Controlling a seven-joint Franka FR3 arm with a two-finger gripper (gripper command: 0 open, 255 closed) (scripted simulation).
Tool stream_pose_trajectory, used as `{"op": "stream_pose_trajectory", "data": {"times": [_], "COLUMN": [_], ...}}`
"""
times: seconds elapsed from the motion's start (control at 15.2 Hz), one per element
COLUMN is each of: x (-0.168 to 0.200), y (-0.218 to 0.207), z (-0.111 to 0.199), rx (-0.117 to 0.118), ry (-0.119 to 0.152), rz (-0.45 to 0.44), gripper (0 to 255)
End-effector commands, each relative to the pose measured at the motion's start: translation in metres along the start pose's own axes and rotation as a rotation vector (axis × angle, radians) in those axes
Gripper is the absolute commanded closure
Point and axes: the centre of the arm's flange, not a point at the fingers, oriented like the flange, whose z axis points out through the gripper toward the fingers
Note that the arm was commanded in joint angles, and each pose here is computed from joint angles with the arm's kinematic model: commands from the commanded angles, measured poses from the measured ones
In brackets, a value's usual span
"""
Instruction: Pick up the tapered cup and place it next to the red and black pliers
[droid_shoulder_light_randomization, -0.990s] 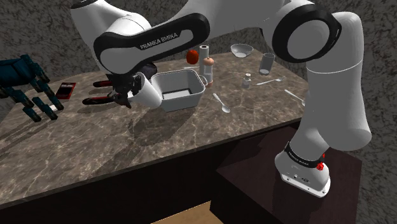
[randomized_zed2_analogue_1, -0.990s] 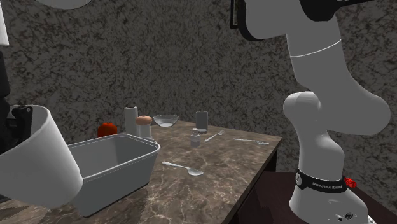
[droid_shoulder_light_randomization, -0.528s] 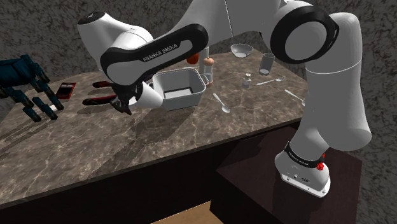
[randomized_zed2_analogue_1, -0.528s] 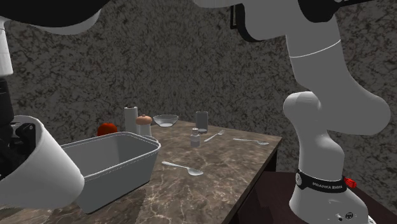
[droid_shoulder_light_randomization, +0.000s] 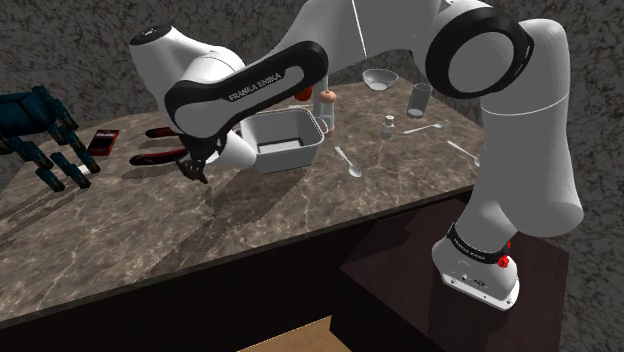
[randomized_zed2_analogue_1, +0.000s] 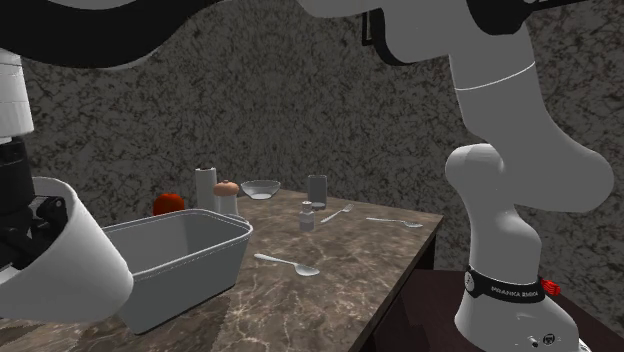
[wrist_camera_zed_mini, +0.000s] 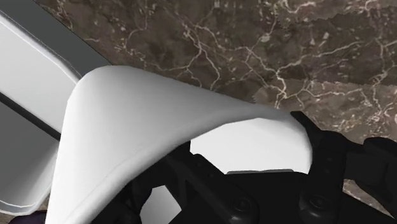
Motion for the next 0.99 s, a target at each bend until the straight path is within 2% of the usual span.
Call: {"op": "stream_pose_trajectory", "data": {"times": [0.0, 0.2, 0.26, 0.53, 0.92], "x": [-0.002, -0.002, 0.003, 0.005, 0.005], "y": [0.016, 0.021, 0.009, 0.008, 0.008], "z": [0.023, 0.022, 0.016, -0.034, -0.034], "rx": [-0.024, -0.024, -0.025, -0.025, -0.025], "ry": [-0.040, -0.040, -0.040, -0.040, -0.040], "rz": [0.016, 0.016, 0.016, 0.016, 0.016], "gripper": [0, 0, 0, 0, 0]}}
